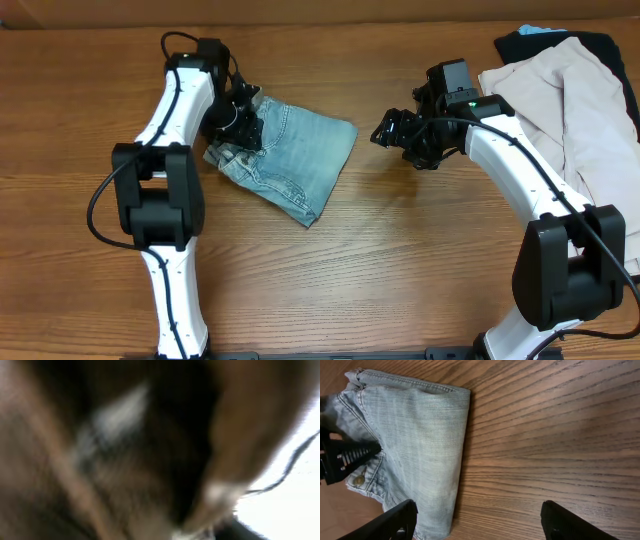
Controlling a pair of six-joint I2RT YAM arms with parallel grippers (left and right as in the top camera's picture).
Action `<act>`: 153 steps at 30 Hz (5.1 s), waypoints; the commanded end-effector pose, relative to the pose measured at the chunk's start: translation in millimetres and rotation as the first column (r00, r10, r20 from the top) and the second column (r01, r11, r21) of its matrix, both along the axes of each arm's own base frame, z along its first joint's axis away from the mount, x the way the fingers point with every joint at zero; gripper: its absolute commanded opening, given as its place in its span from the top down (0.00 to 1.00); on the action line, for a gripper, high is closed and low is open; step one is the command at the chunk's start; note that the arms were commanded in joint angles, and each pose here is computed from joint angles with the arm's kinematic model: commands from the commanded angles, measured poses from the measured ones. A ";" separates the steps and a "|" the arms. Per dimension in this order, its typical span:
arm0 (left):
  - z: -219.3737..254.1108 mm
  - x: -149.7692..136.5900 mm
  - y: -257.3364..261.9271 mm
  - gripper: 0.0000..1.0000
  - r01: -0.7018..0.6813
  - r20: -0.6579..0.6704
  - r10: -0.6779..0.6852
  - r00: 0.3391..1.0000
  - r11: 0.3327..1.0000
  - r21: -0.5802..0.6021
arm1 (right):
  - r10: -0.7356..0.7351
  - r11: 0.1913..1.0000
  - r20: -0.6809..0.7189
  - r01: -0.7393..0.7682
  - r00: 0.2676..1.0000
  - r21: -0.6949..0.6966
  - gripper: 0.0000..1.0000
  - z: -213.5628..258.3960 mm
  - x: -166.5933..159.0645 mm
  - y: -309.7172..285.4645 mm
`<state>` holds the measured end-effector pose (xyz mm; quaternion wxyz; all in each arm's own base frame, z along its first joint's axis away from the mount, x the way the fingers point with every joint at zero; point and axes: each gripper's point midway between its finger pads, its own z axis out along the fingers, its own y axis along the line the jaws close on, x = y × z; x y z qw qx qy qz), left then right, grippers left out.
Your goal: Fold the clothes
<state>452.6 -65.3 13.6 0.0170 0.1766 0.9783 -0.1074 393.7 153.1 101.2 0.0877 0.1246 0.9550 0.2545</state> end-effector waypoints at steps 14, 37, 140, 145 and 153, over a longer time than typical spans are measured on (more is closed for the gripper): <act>-17.7 44.5 105.5 0.96 -0.770 -0.011 0.772 0.636 0.633 -0.076 | -0.008 0.999 0.000 0.008 1.000 -0.036 0.18 0.8 2.7 -6.6; 3.0 63.9 299.6 0.96 -0.740 -0.221 0.772 -0.596 -0.635 -0.222 | -0.018 0.998 -0.012 0.017 1.000 -0.066 0.18 -2.3 0.2 -11.4; 321.8 -70.0 221.2 0.00 -0.765 0.448 0.843 0.298 0.492 -0.416 | 0.114 0.936 0.973 0.305 0.202 -0.173 0.00 77.4 -150.2 -116.0; 321.8 -70.0 221.2 0.00 -0.765 0.448 0.843 0.298 0.492 -0.416 | 0.117 0.936 0.966 0.299 0.231 -0.185 0.00 69.9 -150.1 -115.9; 321.8 -70.0 221.2 0.00 -0.765 0.448 0.843 0.298 0.492 -0.416 | 0.118 0.936 0.966 0.300 0.231 -0.186 0.00 69.9 -150.1 -116.0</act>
